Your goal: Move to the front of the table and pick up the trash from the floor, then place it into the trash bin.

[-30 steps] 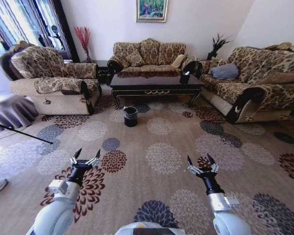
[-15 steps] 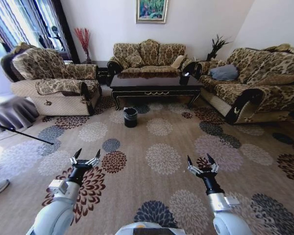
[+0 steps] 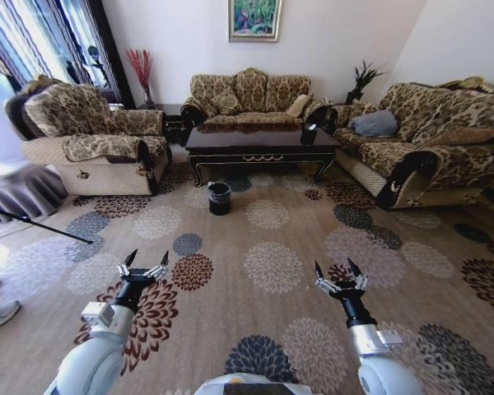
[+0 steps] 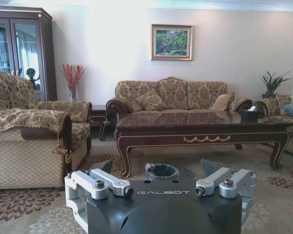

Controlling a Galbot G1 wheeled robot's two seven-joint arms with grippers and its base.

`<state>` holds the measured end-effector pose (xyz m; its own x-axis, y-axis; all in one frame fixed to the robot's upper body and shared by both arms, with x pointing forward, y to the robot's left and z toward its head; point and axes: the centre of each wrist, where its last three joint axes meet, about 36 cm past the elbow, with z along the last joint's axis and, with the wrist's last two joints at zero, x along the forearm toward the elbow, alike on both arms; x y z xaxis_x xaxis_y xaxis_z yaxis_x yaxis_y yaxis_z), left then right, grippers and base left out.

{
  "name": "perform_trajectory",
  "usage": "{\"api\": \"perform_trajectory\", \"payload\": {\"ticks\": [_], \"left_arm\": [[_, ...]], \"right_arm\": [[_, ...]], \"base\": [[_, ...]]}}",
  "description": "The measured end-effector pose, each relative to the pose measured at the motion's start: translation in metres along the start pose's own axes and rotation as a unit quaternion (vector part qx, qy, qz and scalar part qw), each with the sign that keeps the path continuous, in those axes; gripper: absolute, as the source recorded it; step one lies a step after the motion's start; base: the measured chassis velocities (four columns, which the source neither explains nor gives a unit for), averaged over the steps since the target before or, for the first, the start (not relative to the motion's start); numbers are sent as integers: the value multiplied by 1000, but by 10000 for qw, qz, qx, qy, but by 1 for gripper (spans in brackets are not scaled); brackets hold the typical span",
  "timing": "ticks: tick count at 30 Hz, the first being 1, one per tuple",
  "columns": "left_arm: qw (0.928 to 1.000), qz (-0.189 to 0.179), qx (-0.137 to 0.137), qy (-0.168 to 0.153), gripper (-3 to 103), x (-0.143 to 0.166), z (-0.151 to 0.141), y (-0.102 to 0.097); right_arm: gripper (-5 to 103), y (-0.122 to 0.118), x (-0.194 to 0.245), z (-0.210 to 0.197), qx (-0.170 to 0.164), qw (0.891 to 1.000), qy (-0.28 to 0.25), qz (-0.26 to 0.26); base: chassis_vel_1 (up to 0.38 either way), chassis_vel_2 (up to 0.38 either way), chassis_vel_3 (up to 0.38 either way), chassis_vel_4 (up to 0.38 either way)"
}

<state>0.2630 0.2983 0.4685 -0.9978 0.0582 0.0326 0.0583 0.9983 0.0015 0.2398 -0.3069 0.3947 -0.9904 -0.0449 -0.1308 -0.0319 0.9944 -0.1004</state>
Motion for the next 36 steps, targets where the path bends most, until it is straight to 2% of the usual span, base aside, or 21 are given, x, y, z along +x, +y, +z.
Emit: {"api": "perform_trajectory", "payload": {"ticks": [36], "left_arm": [[10000, 0, 0, 0, 100, 0, 0, 0]], "right_arm": [[100, 0, 0, 0, 0, 10000, -1, 0]], "base": [[0, 0, 0, 0]]}}
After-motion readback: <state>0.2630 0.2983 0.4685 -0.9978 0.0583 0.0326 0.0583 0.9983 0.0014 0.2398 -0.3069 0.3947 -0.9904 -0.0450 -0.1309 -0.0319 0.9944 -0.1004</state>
